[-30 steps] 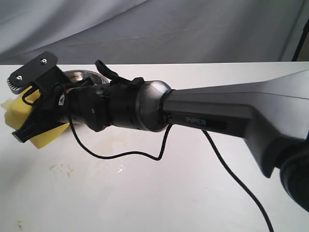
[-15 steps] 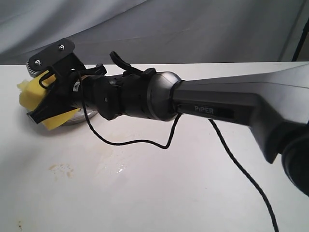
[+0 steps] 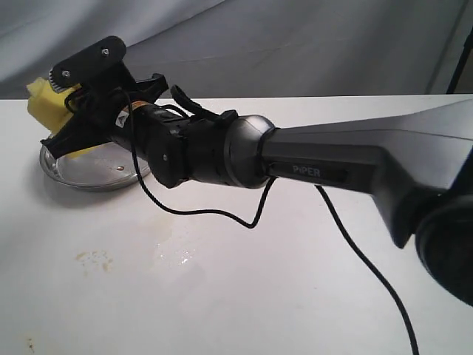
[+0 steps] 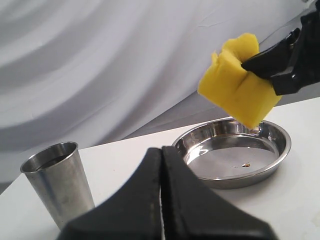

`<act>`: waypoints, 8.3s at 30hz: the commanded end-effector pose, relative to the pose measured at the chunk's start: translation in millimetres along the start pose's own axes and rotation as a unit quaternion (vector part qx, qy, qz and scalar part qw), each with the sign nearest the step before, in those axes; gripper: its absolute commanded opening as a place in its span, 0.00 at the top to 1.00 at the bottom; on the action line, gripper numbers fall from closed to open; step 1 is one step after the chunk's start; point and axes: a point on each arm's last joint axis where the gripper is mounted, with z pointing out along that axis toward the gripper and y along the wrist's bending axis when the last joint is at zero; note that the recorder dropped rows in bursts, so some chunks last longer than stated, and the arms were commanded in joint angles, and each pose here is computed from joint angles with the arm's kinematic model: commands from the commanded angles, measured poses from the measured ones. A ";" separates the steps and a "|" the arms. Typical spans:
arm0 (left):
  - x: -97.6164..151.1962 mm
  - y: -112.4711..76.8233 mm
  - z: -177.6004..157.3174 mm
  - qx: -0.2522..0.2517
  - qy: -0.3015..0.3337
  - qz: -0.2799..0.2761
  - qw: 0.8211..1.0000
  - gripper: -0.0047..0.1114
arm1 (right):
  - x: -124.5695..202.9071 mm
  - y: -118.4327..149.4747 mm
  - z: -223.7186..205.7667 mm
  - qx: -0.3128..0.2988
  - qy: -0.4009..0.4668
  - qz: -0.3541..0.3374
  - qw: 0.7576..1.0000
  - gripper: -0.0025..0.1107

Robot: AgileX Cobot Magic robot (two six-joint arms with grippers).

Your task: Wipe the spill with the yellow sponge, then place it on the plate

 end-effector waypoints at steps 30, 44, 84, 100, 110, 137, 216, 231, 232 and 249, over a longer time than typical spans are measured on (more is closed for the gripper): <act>0.0 -0.1 -0.2 0.000 -0.006 -0.002 1.000 0.96 | 87.3 -34.1 78.3 0.040 0.016 0.021 0.999 0.46; 0.0 -0.1 -0.2 0.000 -0.006 -0.002 1.000 0.96 | 0.6 -36.1 53.8 0.011 -0.007 -0.009 1.000 0.33; 0.0 -0.1 -0.2 0.000 -0.006 -0.002 1.000 0.96 | 78.1 -93.4 -293.2 0.188 0.072 0.008 0.980 0.98; 0.0 -0.1 -0.2 0.000 -0.006 -0.002 1.000 0.96 | 88.7 -87.3 -327.9 0.190 0.067 0.007 0.979 0.98; 0.0 -0.1 -0.2 0.000 -0.006 -0.002 1.000 0.96 | 78.1 -95.1 -330.9 0.236 0.008 0.009 0.972 0.98; 0.0 -0.1 -0.2 0.000 -0.006 -0.002 1.000 0.96 | 57.6 -139.6 -437.4 0.430 0.004 0.102 0.897 0.98; 0.0 -0.1 -0.2 0.000 -0.006 -0.002 1.000 0.96 | 127.0 -76.6 -482.4 0.442 0.053 0.155 0.882 0.98; 0.0 -0.1 -0.2 0.000 -0.006 -0.002 1.000 0.96 | 127.0 -76.6 -482.4 0.442 0.053 0.154 0.882 0.98; 0.0 -0.1 -0.2 0.000 -0.006 -0.002 1.000 0.96 | 127.0 -76.6 -482.4 0.442 0.053 0.154 0.882 0.98; 0.0 -0.1 -0.2 0.000 -0.006 -0.002 1.000 0.96 | 127.0 -76.6 -482.4 0.442 0.053 0.155 0.882 0.98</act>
